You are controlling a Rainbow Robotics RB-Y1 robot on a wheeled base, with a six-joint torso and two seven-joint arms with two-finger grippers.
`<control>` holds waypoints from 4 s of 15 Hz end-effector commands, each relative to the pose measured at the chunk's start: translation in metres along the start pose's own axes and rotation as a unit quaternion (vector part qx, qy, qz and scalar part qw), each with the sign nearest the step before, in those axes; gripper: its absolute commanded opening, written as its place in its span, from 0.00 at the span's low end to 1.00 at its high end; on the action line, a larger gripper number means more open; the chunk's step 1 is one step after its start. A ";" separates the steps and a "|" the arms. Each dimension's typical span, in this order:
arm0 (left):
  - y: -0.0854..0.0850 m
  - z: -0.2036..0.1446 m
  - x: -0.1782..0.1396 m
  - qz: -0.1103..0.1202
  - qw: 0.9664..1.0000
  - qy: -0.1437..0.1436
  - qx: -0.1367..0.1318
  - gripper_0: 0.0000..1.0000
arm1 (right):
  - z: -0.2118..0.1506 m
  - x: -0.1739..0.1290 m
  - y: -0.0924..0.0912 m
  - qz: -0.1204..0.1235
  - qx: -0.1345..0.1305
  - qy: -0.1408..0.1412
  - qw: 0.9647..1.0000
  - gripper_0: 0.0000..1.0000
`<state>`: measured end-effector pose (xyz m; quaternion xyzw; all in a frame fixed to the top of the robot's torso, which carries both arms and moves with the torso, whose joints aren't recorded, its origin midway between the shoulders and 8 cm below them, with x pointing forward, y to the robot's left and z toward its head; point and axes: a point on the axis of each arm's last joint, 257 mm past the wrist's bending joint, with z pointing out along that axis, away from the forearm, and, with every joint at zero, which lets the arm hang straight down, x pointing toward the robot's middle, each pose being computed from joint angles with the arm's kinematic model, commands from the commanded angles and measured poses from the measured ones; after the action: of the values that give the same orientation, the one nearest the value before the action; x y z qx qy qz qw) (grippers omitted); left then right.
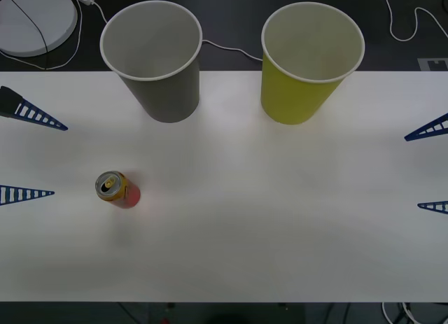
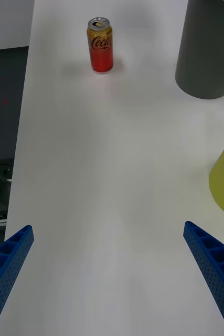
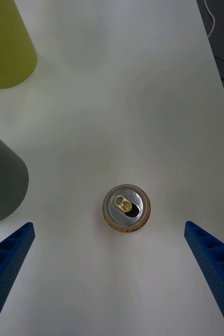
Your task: Put the can into the green bin and the plastic bottle into the gray bin
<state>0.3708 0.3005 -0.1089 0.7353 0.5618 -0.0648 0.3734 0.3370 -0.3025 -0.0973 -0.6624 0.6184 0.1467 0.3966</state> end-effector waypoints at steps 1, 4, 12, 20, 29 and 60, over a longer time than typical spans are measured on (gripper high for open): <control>0.000 0.000 0.000 0.000 1.000 0.000 0.000 1.00 | 0.000 0.000 0.000 0.000 0.000 0.000 1.000 1.00; -0.012 0.010 0.005 -0.015 1.000 -0.003 0.016 1.00 | 0.000 0.000 0.000 0.000 0.000 0.000 1.000 1.00; -0.015 0.006 0.013 -0.071 0.996 -0.049 0.019 1.00 | 0.000 0.000 0.000 0.000 0.000 0.000 1.000 1.00; -0.026 0.015 0.061 -0.087 0.991 -0.092 -0.040 1.00 | 0.000 0.000 0.000 0.000 0.000 0.000 1.000 1.00; -0.062 0.032 0.095 -0.155 0.969 -0.166 -0.097 1.00 | 0.000 0.000 0.000 0.000 0.000 0.000 1.000 1.00; -0.055 0.157 0.107 -0.248 0.912 -0.235 -0.228 1.00 | 0.000 0.000 0.000 0.000 0.000 0.000 1.000 1.00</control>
<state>0.4092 0.2934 -0.3025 0.4332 0.6218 -0.1962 0.6223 0.3370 -0.3025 -0.0973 -0.6624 0.6184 0.1467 0.3966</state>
